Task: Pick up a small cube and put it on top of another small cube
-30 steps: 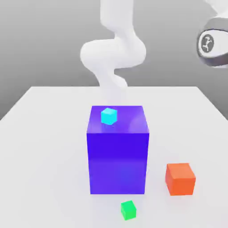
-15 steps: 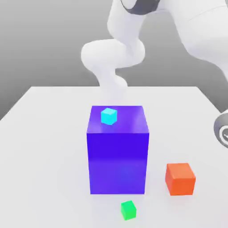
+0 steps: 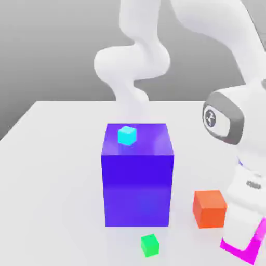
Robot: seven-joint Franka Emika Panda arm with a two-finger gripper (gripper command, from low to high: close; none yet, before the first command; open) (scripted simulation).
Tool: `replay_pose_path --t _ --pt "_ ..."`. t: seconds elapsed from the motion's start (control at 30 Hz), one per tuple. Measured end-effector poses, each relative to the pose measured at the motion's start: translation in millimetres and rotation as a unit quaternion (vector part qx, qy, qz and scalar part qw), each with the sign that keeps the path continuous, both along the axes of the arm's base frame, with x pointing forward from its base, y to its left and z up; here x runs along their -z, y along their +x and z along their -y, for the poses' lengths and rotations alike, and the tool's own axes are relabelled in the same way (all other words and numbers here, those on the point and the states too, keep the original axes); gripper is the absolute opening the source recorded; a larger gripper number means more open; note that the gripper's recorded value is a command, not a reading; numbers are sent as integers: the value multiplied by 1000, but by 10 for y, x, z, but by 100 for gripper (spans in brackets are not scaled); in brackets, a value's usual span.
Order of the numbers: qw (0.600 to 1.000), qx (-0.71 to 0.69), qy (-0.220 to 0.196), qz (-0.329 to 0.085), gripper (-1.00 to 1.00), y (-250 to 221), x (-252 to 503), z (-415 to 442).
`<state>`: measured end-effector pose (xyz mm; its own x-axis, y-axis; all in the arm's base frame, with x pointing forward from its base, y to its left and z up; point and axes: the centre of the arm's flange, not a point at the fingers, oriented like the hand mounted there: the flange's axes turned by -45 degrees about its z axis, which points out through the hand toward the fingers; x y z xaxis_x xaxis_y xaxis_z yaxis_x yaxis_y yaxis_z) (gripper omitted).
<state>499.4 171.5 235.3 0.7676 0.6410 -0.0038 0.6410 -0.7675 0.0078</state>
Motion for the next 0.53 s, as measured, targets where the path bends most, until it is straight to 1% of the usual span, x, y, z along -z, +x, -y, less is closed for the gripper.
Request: replay_pose_path --t 0.13,0.27,0.43,0.47,0.53 --pt "990 144 1 0 -100 -175 -62 644" --pt "958 285 4 0 -100 -419 -75 1257" --pt "951 308 5 0 -100 -478 456 1317" --pt "951 309 4 0 100 -484 526 1319" --pt "951 309 4 0 100 -484 526 1319"
